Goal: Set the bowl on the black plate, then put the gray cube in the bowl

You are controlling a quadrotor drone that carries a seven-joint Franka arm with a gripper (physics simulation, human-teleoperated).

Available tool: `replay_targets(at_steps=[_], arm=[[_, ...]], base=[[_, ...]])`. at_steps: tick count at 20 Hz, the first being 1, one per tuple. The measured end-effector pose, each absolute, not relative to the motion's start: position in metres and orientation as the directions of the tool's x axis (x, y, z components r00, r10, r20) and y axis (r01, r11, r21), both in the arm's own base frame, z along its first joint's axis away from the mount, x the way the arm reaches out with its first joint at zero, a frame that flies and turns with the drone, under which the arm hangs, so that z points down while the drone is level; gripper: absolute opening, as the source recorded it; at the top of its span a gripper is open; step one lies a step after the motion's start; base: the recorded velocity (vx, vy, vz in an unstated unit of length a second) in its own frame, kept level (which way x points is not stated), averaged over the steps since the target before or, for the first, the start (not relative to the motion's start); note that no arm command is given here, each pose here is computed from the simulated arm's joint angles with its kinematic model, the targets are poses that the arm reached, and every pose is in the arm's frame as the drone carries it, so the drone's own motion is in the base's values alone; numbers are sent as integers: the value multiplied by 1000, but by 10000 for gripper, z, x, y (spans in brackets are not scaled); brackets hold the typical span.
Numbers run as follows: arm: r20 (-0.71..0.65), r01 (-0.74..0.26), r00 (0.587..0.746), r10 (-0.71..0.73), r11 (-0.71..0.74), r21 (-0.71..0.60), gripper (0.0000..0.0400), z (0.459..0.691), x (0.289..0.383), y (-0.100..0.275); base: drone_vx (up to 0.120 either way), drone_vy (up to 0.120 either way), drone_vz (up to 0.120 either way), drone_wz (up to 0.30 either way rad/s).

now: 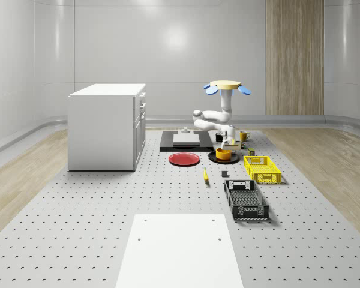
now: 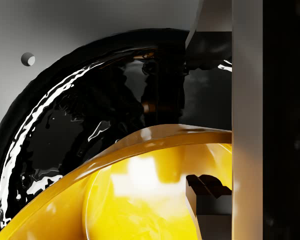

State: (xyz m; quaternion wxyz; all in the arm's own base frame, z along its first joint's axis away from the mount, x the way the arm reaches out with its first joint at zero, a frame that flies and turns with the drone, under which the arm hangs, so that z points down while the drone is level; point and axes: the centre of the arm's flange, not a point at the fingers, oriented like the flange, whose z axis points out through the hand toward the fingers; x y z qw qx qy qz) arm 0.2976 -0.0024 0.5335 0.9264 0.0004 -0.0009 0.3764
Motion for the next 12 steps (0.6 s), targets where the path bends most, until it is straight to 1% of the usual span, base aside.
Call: replay_targets(at_steps=[1, 2, 6, 7, 12], arm=[[2, -699, 715, 699, 715, 0, 349, 5325, 2974, -27], [2, -701, 714, 701, 714, 0, 360, 5317, 2973, -29], [2, -704, 710, 704, 710, 0, 385, 5299, 2970, -35], [2, -705, 710, 705, 710, 0, 389, 5296, 2970, -36], [2, -706, 708, 706, 708, 0, 397, 5290, 2968, -38]], base=[[0, 0, 120, 0], [120, -40, 120, 0], [120, -120, 120, 0], [120, -120, 40, 0], [120, -120, 0, 0]])
